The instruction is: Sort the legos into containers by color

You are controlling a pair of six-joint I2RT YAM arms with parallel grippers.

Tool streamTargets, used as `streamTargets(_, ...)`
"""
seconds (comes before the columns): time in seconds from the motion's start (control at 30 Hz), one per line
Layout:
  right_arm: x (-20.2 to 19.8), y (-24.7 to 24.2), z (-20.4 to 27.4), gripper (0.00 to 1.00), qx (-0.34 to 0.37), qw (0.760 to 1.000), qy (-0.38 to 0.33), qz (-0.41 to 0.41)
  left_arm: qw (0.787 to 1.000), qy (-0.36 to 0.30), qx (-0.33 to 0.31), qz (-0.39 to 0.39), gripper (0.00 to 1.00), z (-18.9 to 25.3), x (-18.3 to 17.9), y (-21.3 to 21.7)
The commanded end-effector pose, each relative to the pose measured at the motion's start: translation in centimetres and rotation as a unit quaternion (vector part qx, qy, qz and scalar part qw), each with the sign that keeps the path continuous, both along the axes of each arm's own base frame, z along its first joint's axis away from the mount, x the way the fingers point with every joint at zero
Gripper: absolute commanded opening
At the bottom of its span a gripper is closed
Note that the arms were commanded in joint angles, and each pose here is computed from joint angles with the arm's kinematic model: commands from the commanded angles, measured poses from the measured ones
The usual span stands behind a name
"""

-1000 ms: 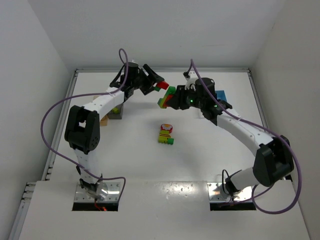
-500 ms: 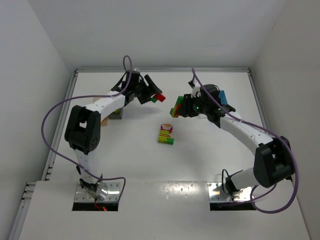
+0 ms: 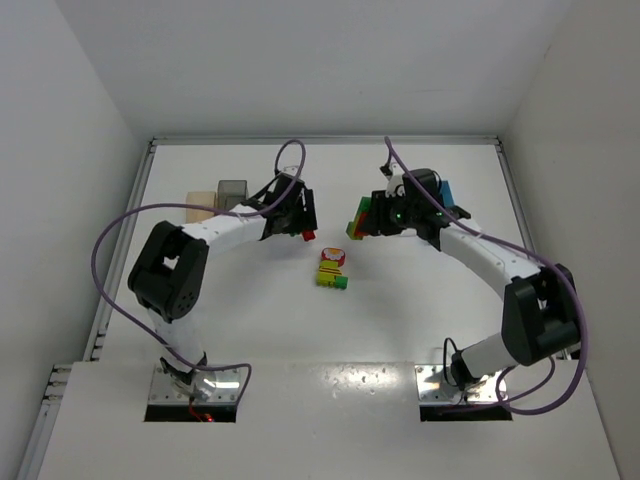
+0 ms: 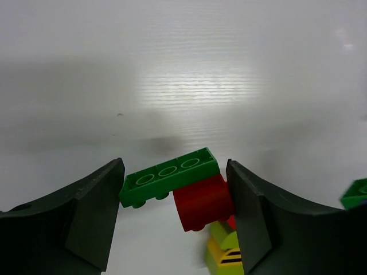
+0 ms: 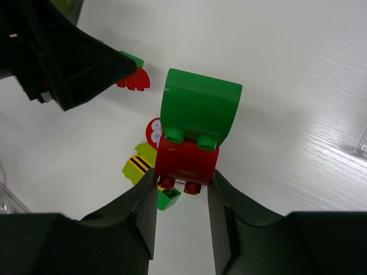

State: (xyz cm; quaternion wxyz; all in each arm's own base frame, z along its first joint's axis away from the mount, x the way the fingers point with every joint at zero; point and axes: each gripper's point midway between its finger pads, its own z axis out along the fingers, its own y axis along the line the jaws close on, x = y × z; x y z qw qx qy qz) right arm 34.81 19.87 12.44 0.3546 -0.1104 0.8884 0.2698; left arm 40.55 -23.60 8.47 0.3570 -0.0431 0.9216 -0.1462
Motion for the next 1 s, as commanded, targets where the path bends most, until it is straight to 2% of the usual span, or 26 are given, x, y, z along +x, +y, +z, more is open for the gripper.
streamTargets(0.0,1.3,0.9,2.7,0.01,0.019,0.999,-0.037,0.014,0.998,-0.058,0.028,0.013,0.26,0.9,2.2,1.2)
streamTargets(0.07,1.4,0.7,2.8,0.01,0.020,0.999,-0.038,0.016,0.998,-0.049,0.035,0.002,0.38,-0.1,2.1,1.1)
streamTargets(0.1,1.4,0.7,2.8,0.01,0.020,0.999,-0.038,0.017,0.998,-0.050,0.034,0.002,0.47,0.0,2.4,0.9)
streamTargets(0.13,1.2,0.9,2.8,0.01,0.024,0.999,-0.037,0.023,0.999,-0.046,0.027,-0.006,0.65,0.2,2.2,0.5)
streamTargets(0.23,0.8,0.9,3.2,0.01,0.046,0.997,-0.040,0.043,0.998,-0.035,0.009,-0.056,0.82,0.0,1.8,-0.7)
streamTargets(0.27,0.5,1.0,3.3,0.01,0.064,0.996,-0.037,0.059,0.997,-0.039,0.002,-0.072,0.91,0.6,1.9,-1.3)
streamTargets(0.37,-0.1,0.9,3.9,0.01,0.087,0.991,-0.041,0.088,0.992,-0.042,-0.029,-0.112,1.00,1.9,1.9,-2.0)
streamTargets(0.47,-0.8,0.5,4.2,0.01,0.107,0.987,-0.033,0.112,0.984,-0.053,-0.062,-0.159,1.00,3.5,1.9,-2.5)
streamTargets(0.53,-1.4,0.5,4.5,0.01,0.121,0.982,-0.028,0.141,0.970,-0.083,-0.103,-0.206,1.00,5.8,1.4,-2.6)
streamTargets(0.57,-1.6,0.3,4.5,0.01,0.125,0.981,-0.027,0.149,0.943,-0.087,-0.165,-0.276,1.00,7.4,-0.5,-4.1)
streamTargets(0.63,-2.5,0.4,5.2,0.01,0.155,0.970,-0.025,0.185,0.902,-0.125,-0.245,-0.332,1.00,10.6,-1.5,-5.2)
streamTargets(0.67,-2.8,0.3,5.6,0.01,0.170,0.966,-0.024,0.195,0.867,-0.107,-0.294,-0.388,0.97,11.3,-3.4,-5.9)
streamTargets(0.7,-3.7,0.8,6.0,0.03,0.195,0.954,-0.017,0.225,0.845,-0.122,-0.317,-0.413,0.97,12.3,-3.7,-6.5)
streamTargets(0.73,-3.9,0.7,5.6,0.03,0.206,0.951,-0.010,0.231,0.835,-0.104,-0.351,-0.411,0.96,13.1,-4.0,-6.5)
streamTargets(0.77,-4.3,0.9,5.9,0.03,0.214,0.946,-0.008,0.241,0.816,-0.103,-0.369,-0.433,0.96,13.9,-5.0,-6.6)
streamTargets(0.83,-4.8,1.2,6.2,0.03,0.233,0.937,-0.004,0.260,0.788,-0.124,-0.388,-0.462,0.96,15.5,-5.7,-7.6)
streamTargets(0.97,-5.2,1.4,6.2,0.03,0.255,0.928,0.009,0.272,0.755,-0.109,-0.393,-0.513,0.96,16.1,-7.0,-8.7)
